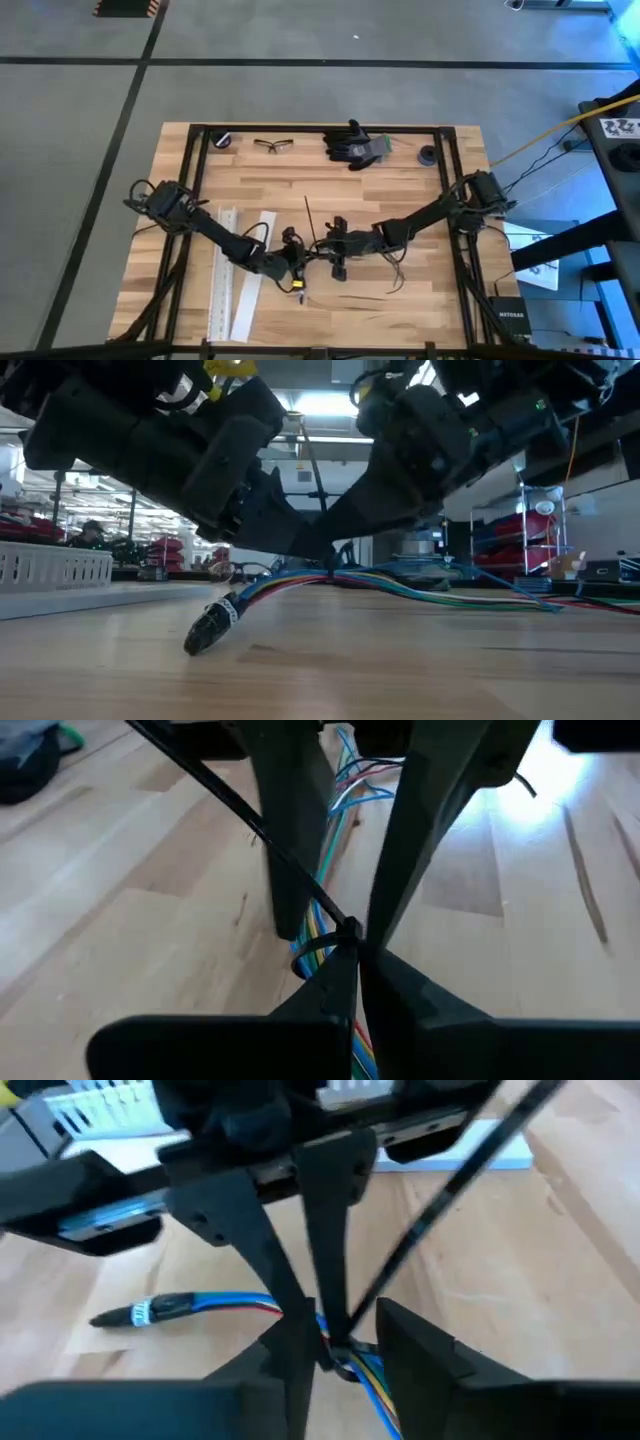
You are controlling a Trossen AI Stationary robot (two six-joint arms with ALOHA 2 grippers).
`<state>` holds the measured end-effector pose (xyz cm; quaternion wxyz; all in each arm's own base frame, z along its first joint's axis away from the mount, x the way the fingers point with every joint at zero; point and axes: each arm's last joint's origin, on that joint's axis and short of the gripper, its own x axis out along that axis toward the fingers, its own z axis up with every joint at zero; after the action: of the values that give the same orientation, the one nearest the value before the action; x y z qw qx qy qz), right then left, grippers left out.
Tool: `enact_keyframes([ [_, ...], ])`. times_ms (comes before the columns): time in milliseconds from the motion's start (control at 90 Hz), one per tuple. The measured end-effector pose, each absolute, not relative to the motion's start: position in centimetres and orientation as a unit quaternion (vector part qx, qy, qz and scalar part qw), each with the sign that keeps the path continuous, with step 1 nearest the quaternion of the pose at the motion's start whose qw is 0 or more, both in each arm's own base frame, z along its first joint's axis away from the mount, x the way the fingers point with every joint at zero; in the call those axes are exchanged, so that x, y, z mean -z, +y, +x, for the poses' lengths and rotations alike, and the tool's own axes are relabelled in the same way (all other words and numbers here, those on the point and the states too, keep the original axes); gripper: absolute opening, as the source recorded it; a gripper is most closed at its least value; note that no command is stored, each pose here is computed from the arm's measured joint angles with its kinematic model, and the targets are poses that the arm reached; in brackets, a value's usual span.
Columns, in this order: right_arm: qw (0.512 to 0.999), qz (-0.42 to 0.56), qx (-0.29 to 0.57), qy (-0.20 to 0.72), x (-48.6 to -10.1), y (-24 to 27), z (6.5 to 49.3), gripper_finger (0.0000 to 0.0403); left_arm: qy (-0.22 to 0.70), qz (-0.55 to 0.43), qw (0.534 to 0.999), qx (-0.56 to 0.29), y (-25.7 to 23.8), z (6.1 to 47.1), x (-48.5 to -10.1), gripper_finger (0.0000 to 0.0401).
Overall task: Ziptie cables
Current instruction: Wrap the black zip tie around the cable wires to form a loop
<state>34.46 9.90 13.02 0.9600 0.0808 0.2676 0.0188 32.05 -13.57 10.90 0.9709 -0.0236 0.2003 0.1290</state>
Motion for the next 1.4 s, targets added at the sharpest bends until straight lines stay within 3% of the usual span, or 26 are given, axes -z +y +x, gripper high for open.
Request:
enact_keyframes([
  [122,0.963,0.044,-0.029,0.264,-13.1,10.0,34.5,0.001,0.2,-0.023,0.971,-0.129,-13.6,32.0,-10.9,0.0],
  [344,0.972,-0.054,0.017,0.23,-13.5,10.3,34.5,0.0,0.204,-0.034,0.97,-0.126,-13.6,32.1,-10.5,0.0],
  [578,0.959,-0.161,0.064,0.224,-15.0,10.8,34.6,0.0,0.222,-0.077,0.965,-0.115,-14.0,32.2,-7.7,0.0],
  [1000,0.952,-0.07,0.079,0.286,-15.4,10.5,33.7,0.0002,0.224,-0.059,0.968,-0.101,-14.0,32.1,-8.9,0.0],
  [1122,0.941,-0.011,0.075,0.329,-17.0,10.2,32.7,0.0024,0.236,-0.058,0.964,-0.108,-13.9,31.9,-8.6,0.0],
  [1400,0.921,0.058,-0.015,0.386,-17.7,10.4,31.6,0.0127,0.231,-0.059,0.965,-0.111,-13.7,32.1,-8.7,0.0],
])
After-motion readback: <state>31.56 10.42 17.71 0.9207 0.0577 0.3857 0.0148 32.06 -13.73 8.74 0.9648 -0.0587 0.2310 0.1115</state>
